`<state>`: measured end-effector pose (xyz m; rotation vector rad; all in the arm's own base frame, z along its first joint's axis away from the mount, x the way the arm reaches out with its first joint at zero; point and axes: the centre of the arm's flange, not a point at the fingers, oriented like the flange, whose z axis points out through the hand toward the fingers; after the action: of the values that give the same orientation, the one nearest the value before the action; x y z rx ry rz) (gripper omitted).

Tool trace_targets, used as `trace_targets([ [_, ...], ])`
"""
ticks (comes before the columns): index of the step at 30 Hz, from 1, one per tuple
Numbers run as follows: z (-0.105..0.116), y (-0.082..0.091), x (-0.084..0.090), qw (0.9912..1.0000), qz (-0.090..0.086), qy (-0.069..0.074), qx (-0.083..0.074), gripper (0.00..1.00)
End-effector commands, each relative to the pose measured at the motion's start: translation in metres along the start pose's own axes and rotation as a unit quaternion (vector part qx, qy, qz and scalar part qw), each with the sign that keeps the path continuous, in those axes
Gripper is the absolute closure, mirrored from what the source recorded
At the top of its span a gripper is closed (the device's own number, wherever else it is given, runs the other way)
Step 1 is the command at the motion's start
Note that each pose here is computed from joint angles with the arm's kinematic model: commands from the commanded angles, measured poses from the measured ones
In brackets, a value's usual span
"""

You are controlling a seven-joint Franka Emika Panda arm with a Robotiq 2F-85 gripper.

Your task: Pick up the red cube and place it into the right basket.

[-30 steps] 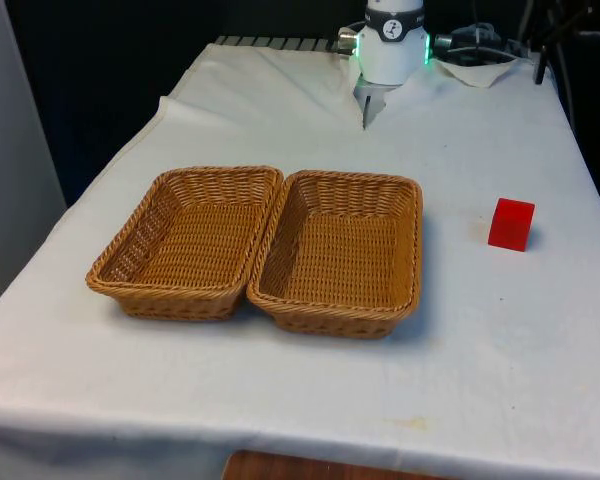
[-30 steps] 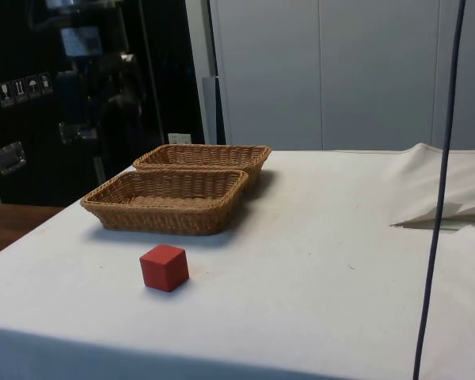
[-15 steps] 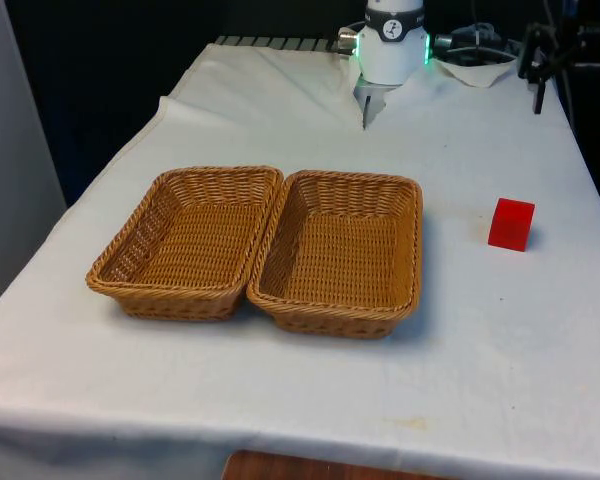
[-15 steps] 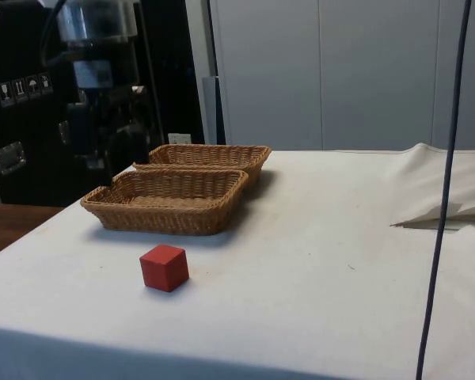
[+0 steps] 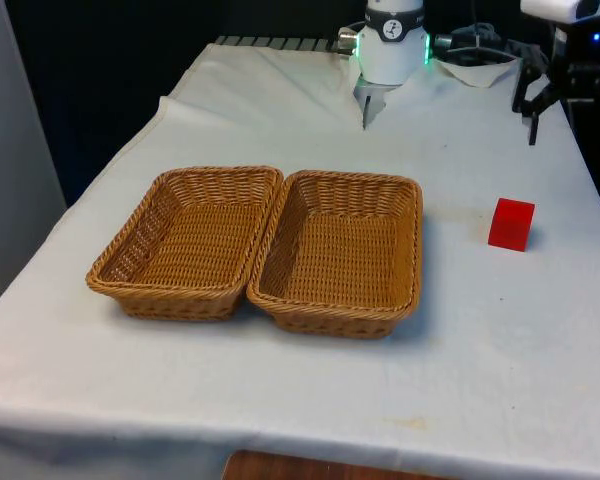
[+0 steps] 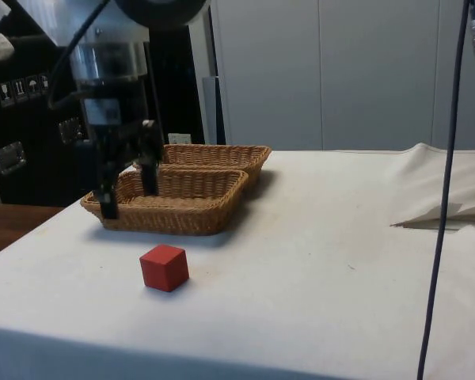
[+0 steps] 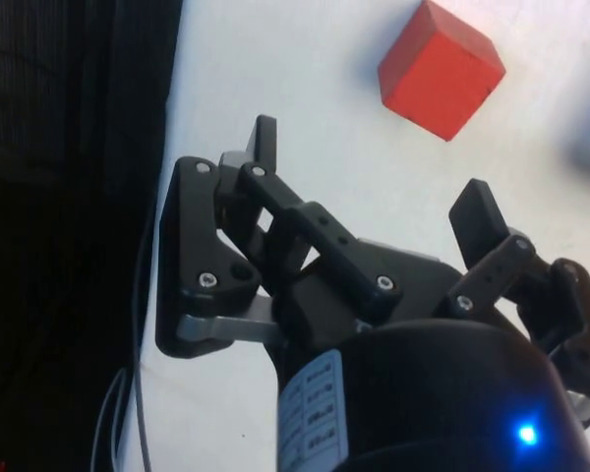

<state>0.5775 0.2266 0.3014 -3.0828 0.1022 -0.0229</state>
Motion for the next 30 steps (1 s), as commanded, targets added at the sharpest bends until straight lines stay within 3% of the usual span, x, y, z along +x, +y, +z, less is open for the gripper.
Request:
trace_targets([
  [1,0.005,-0.001,0.000,0.99994,0.008,0.002,0.007,0.00],
  [5,0.018,0.001,0.001,0.99973,0.022,-0.001,0.007,0.00],
  [6,0.016,0.001,0.001,0.99985,0.017,-0.003,0.001,0.00],
  [7,0.023,0.001,0.001,0.99958,0.028,-0.002,0.007,0.00],
  [13,0.042,0.014,0.003,0.99896,0.045,-0.008,0.003,0.00],
  [16,0.045,0.018,0.003,0.99885,0.046,-0.011,-0.005,0.00],
  [17,0.047,0.021,0.004,0.99866,0.051,-0.010,0.000,0.00],
  [24,0.059,0.039,0.005,0.99761,0.066,-0.019,-0.008,0.00],
  [30,0.066,0.041,0.006,0.99707,0.072,-0.023,-0.010,0.00],
])
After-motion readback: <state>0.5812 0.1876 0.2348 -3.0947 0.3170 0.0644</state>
